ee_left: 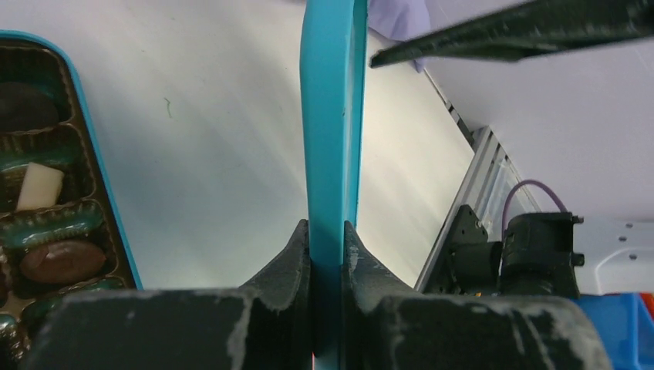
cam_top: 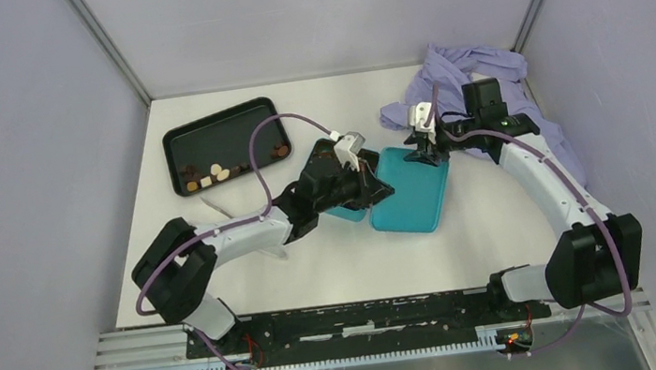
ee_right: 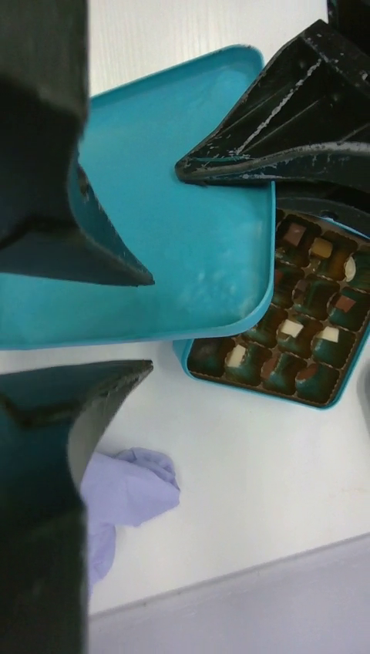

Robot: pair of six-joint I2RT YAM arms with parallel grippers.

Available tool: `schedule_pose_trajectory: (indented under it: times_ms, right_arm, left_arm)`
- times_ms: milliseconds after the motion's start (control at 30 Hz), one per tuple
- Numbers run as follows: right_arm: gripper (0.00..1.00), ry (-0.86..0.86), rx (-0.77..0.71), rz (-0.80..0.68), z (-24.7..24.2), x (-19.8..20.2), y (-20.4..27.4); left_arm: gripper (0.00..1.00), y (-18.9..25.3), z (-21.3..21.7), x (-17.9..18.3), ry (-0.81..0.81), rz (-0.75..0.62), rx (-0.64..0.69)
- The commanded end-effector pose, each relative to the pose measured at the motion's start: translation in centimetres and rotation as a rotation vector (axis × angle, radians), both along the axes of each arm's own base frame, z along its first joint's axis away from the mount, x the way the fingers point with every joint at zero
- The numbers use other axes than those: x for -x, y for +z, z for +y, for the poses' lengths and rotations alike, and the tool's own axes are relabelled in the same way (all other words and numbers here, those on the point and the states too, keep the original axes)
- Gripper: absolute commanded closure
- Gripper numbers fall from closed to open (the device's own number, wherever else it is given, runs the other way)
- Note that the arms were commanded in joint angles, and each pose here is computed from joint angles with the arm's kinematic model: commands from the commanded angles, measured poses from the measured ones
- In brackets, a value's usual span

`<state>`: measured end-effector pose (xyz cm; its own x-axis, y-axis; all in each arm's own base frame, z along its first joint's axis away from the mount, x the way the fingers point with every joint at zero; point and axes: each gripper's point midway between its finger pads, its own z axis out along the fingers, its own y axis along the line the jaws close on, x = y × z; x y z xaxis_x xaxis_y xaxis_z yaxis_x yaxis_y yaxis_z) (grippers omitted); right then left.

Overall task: Pack the chocolate
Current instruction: Pick up the box lid from the center of the board.

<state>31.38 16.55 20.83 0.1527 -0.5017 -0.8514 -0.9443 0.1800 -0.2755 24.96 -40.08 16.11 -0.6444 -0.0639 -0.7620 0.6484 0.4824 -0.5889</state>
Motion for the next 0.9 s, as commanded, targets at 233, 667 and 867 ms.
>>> schedule_pose_trajectory:
  times_ms: [233, 667, 867]
  right_arm:
    - [0.02, 0.195, -0.083, -0.292, 1.8, 1.7, 11.5]
    - [0.02, 0.244, 0.04, -0.428, 2.5, 4.5, 9.5]
    - [0.04, 0.102, 0.058, -0.443, 2.8, 2.8, 8.0]
  left_arm:
    - [0.98, 8.9, 3.1, -4.3, 0.393, 0.311, 0.142]
    - [0.98, 11.2, 7.1, -6.0, 0.808, 0.742, 0.303]
    - [0.98, 11.8, 7.1, -5.7, 0.861, 0.903, 0.419]
